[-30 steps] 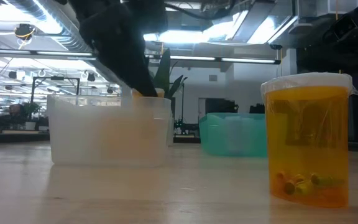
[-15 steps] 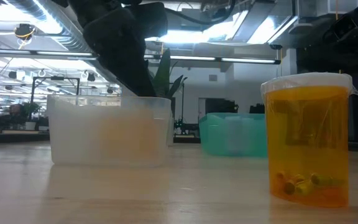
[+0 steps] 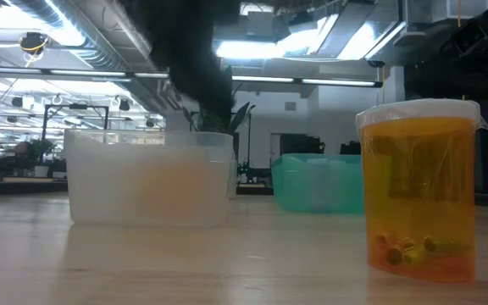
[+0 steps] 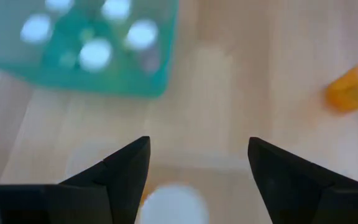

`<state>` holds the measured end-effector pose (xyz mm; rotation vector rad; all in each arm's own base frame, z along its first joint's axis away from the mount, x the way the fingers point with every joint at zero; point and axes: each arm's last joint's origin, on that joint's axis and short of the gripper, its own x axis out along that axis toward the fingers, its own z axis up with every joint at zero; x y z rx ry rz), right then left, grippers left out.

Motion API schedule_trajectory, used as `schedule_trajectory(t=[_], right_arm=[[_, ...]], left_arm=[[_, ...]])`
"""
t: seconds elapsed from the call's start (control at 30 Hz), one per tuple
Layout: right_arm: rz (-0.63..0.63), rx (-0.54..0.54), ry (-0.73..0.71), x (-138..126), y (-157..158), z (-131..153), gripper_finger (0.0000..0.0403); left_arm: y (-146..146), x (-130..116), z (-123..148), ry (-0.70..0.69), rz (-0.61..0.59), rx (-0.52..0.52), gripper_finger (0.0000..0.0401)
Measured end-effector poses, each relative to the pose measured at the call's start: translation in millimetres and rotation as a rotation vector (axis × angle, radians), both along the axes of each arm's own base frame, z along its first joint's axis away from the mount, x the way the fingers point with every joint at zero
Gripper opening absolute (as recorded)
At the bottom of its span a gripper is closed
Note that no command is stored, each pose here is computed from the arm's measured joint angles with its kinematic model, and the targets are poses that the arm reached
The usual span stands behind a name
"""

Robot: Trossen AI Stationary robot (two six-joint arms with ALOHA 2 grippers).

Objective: Pick and place medicine bottles into bin by pill shape (circle, oval)
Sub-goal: Put the large orange pill bottle into the transparent bin

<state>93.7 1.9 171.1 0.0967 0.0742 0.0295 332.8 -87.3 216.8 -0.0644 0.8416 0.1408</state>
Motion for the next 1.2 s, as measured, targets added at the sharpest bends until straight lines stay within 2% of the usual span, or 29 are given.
schedule_trajectory(t=[0.2,0.3,0.43,0.5,0.63,0.7,0.83,0.93,1.07,1.2], right_arm=[[0.000,0.000,0.000,0,0,0,0.0156],[0.000,0.000,0.000,0,0,0,0.0156],[0.000,0.000,0.000,0,0,0,0.0156],[0.000,0.000,0.000,0,0,0,0.0156],[0.000,0.000,-0.001,0,0,0,0.0156],[0.000,0.000,-0.004,0,0,0,0.0156],[0.001,0.000,-0.001,0,0,0,0.0156],[0.000,0.000,-0.002,0,0,0,0.0156],[0.000,0.000,-0.003,0,0,0,0.0156],[0.000,0.000,-0.002,0,0,0,0.0156]], left_arm=[[-30,14,33,-0.196,-0.122,-0.124,0.0261],[-47,17,40,-0.302,-0.165,-0.163,0.0261],[-66,17,41,-0.359,-0.192,-0.216,0.0261],[-72,14,35,-0.330,-0.208,-0.212,0.0261],[-88,23,36,-0.321,-0.250,-0.186,0.0260],[-97,36,45,-0.342,-0.292,-0.156,0.0258],[-106,61,53,-0.251,-0.339,-0.065,0.0257],[-106,81,51,-0.175,-0.322,-0.036,0.0256],[-105,99,36,-0.069,-0.299,-0.009,0.0256],[-110,105,11,0.052,-0.305,0.022,0.0256]])
